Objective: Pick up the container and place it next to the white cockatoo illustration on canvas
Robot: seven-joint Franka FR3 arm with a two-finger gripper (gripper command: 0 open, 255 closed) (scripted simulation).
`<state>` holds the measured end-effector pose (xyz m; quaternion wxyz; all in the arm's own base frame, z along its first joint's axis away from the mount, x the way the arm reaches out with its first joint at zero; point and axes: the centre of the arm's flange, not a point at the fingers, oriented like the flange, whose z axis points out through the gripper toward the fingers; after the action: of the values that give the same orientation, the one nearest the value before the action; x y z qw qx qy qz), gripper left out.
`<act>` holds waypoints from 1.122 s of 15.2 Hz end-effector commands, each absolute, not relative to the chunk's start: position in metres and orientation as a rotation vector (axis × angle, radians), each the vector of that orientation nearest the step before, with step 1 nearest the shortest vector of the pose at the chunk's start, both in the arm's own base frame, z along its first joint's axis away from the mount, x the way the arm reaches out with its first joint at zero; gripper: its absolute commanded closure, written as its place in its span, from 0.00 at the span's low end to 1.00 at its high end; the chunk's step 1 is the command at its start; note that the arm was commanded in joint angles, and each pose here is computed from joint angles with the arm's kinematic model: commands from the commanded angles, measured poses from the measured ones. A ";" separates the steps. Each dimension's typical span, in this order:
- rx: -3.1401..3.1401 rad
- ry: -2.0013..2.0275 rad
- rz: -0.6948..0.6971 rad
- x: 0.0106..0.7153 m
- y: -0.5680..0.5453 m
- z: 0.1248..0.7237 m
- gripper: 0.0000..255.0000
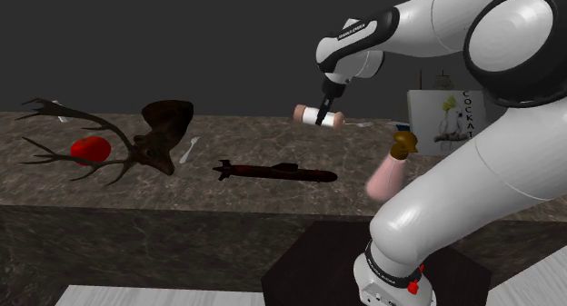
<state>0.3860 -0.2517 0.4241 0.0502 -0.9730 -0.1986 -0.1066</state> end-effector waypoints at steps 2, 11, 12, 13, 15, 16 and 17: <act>-2.963 -0.605 -0.324 0.386 -0.252 0.440 1.00; -2.963 -0.605 -0.324 0.386 -0.252 0.488 1.00; -2.963 -0.605 -0.324 0.386 -0.252 0.493 1.00; -2.963 -0.605 -0.324 0.386 -0.252 0.498 1.00; -2.963 -0.605 -0.324 0.386 -0.252 0.509 1.00; -2.963 -0.605 -0.324 0.386 -0.252 0.514 1.00; -2.963 -0.605 -0.324 0.386 -0.252 0.520 1.00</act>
<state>0.3858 -0.2513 0.5136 0.0502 -0.9730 -0.1986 -0.1066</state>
